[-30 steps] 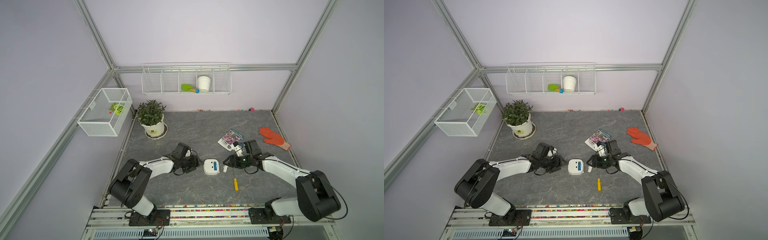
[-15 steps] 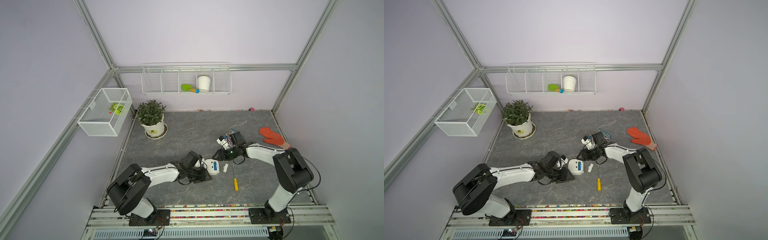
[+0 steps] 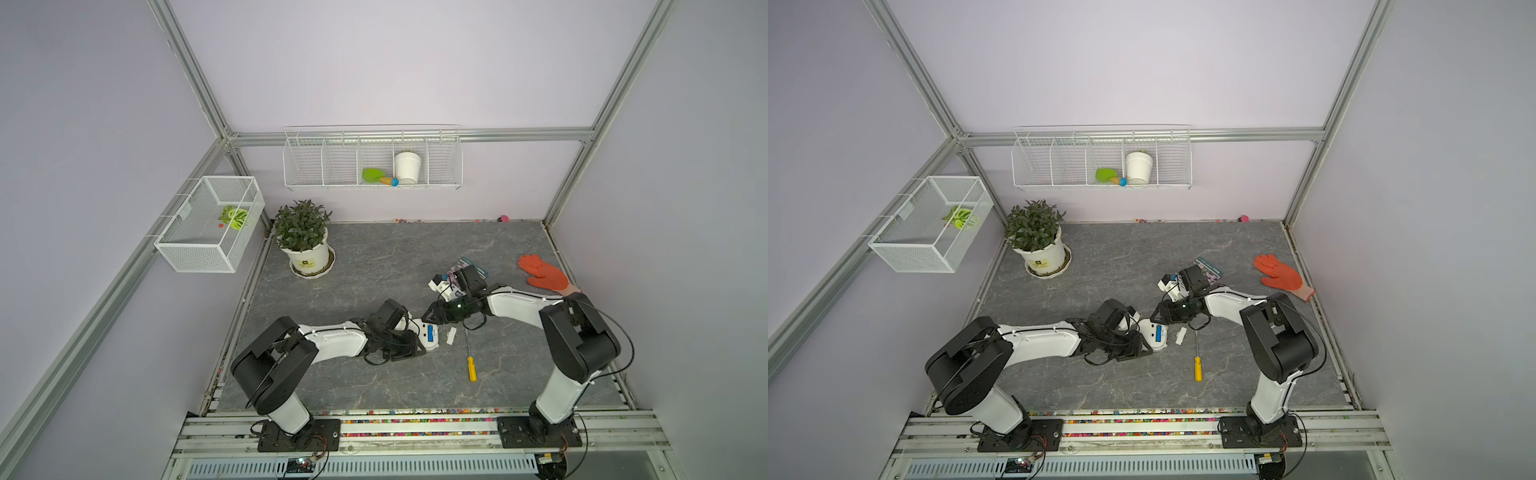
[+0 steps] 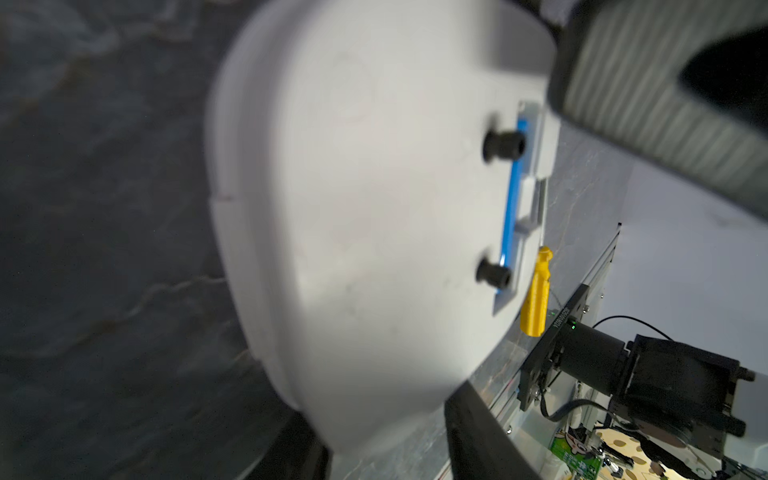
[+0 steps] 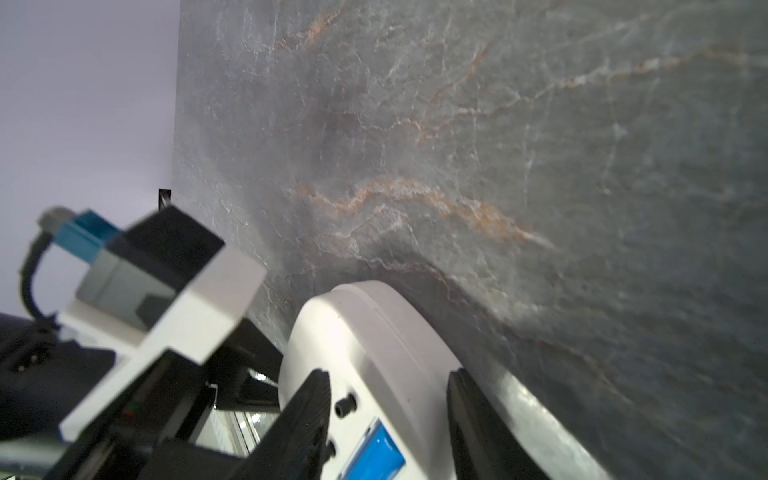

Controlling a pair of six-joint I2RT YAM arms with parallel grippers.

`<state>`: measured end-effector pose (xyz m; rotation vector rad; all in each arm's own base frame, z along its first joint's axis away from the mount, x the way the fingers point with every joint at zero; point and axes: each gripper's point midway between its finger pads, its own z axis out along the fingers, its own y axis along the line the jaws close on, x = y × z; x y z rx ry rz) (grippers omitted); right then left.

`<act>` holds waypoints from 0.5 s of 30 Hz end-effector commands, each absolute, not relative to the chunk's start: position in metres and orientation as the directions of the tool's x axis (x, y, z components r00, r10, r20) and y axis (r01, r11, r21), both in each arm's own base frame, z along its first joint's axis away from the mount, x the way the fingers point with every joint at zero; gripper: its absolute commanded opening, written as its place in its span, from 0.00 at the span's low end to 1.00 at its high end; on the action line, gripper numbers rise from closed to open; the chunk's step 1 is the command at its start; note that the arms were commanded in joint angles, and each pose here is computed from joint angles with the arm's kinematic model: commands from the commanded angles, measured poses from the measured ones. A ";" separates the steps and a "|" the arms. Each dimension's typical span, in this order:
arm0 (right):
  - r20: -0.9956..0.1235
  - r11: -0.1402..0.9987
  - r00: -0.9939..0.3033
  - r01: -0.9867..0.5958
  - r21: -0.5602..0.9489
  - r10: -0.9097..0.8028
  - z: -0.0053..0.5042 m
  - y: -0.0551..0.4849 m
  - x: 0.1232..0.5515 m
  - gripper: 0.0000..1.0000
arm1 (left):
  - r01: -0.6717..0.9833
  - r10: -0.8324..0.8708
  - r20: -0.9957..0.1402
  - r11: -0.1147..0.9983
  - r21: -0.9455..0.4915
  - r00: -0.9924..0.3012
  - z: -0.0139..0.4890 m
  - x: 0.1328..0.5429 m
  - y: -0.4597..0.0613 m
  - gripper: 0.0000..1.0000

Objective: Remove the battery from the alarm
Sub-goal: Adjust the alarm at the center of the board.

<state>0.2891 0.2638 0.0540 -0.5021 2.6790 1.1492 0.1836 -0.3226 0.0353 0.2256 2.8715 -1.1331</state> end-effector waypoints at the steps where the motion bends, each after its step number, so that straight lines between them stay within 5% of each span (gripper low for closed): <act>1: -0.287 0.644 -0.925 -0.379 0.665 -0.249 0.060 0.257 0.272 0.51 | 0.140 0.067 -0.138 0.763 -0.631 -0.988 0.035 0.205 -0.309 0.47; 10: -0.268 0.640 -0.926 -0.376 0.670 -0.265 0.058 0.254 0.239 0.52 | 0.120 0.021 -0.173 0.803 -0.583 -0.985 0.037 0.229 -0.284 0.47; 15: -0.328 0.711 -0.913 -0.398 0.580 -0.244 0.059 0.238 0.257 0.55 | 0.109 0.013 -0.173 0.823 -0.558 -0.985 0.033 0.229 -0.277 0.47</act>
